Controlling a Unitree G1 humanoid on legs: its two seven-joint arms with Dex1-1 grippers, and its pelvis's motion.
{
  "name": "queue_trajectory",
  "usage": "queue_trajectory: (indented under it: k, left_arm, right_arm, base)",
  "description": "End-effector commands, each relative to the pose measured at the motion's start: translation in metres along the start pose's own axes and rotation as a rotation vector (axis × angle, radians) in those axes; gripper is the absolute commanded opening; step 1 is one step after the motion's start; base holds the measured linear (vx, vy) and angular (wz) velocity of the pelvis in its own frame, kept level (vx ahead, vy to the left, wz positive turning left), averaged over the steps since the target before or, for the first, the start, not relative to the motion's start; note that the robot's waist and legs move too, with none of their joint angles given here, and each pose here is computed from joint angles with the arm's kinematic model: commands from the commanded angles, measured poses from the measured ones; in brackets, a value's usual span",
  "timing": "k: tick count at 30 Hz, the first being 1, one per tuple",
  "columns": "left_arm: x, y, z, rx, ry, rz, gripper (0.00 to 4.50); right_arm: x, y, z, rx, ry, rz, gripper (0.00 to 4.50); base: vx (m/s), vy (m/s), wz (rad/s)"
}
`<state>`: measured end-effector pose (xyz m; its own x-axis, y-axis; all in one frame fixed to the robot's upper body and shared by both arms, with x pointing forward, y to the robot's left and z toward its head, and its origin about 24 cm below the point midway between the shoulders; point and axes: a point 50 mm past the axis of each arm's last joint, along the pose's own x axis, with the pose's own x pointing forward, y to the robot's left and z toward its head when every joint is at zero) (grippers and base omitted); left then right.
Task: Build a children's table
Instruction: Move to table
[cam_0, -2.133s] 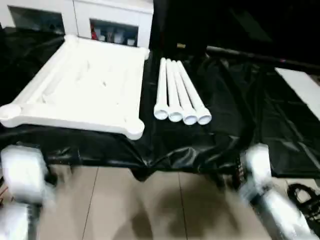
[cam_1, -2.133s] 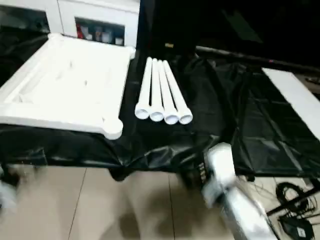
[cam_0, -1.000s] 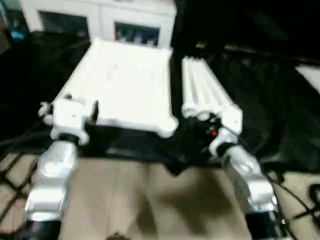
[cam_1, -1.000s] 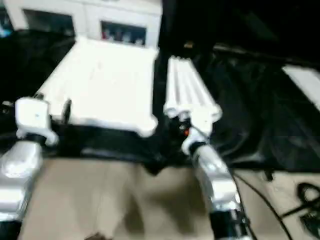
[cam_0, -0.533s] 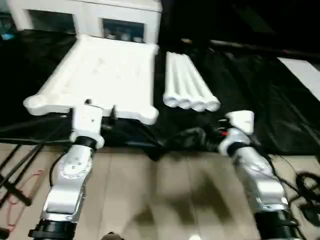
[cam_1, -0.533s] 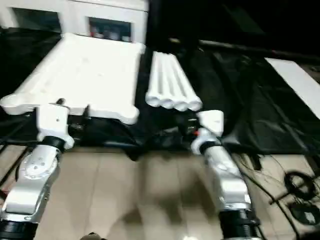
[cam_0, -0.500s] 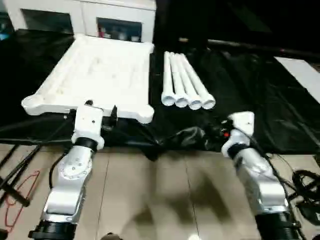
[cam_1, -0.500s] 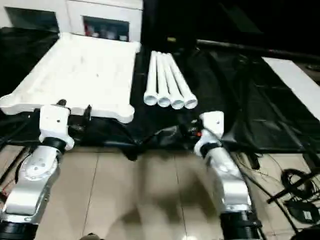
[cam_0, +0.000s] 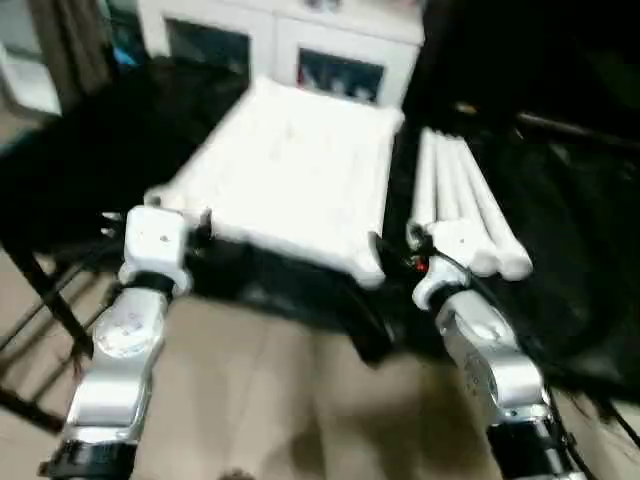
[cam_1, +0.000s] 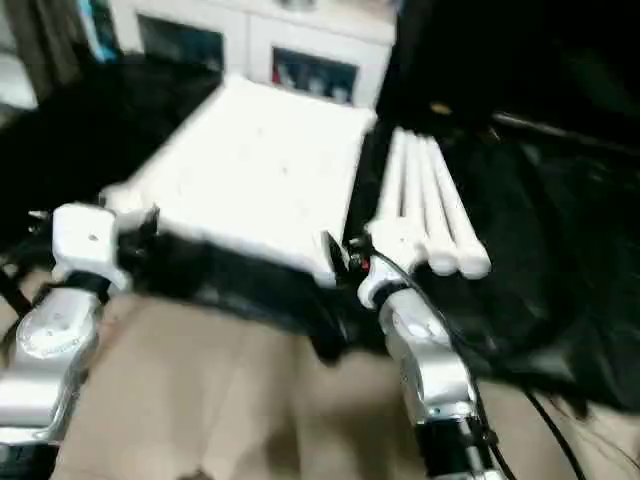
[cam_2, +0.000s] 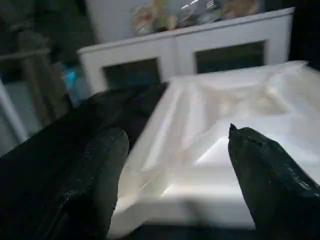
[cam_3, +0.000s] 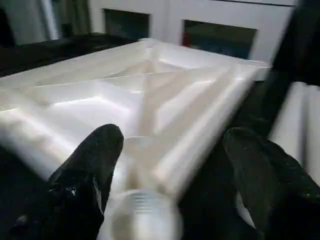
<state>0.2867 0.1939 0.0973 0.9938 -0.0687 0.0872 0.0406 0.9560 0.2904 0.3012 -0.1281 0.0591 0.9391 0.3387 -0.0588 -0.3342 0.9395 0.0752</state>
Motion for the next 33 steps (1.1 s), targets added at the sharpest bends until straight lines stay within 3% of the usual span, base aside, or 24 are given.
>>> queue_trajectory:
  k: [1,9,17,23,27,33]
  left_arm:
    - [0.004,-0.014,0.005,-0.015,-0.021,-0.067,3.62]
    - [0.009,-0.031,0.004,-0.04,-0.025,-0.222,3.62]
    - [0.012,-0.034,0.004,-0.053,-0.027,-0.285,3.62]
    - [0.011,-0.04,0.004,-0.065,-0.032,-0.371,3.62]
    - [0.009,-0.049,0.006,-0.129,-0.054,-0.429,3.62]
    - [0.01,-0.053,0.003,-0.079,-0.065,-0.427,3.62]
  right_arm:
    - [-0.004,-0.013,0.0,0.0,0.001,-0.052,3.66]
    - [-0.009,-0.019,-0.001,0.044,0.011,-0.089,3.66]
    - [-0.014,-0.021,-0.001,0.054,0.011,-0.092,3.66]
    - [-0.023,-0.018,-0.003,0.085,0.031,-0.065,3.66]
    - [-0.035,-0.023,0.001,0.117,0.02,-0.087,3.66]
    - [-0.05,-0.024,0.0,0.055,0.045,-0.103,3.66]
  base:
    - [0.162,-0.118,0.24]
    - [0.2,-0.023,0.18]
    - [0.169,0.045,0.04]
    - [0.152,-0.024,0.03]
    - [0.14,0.064,-0.37]
    - [0.08,-0.001,0.01]
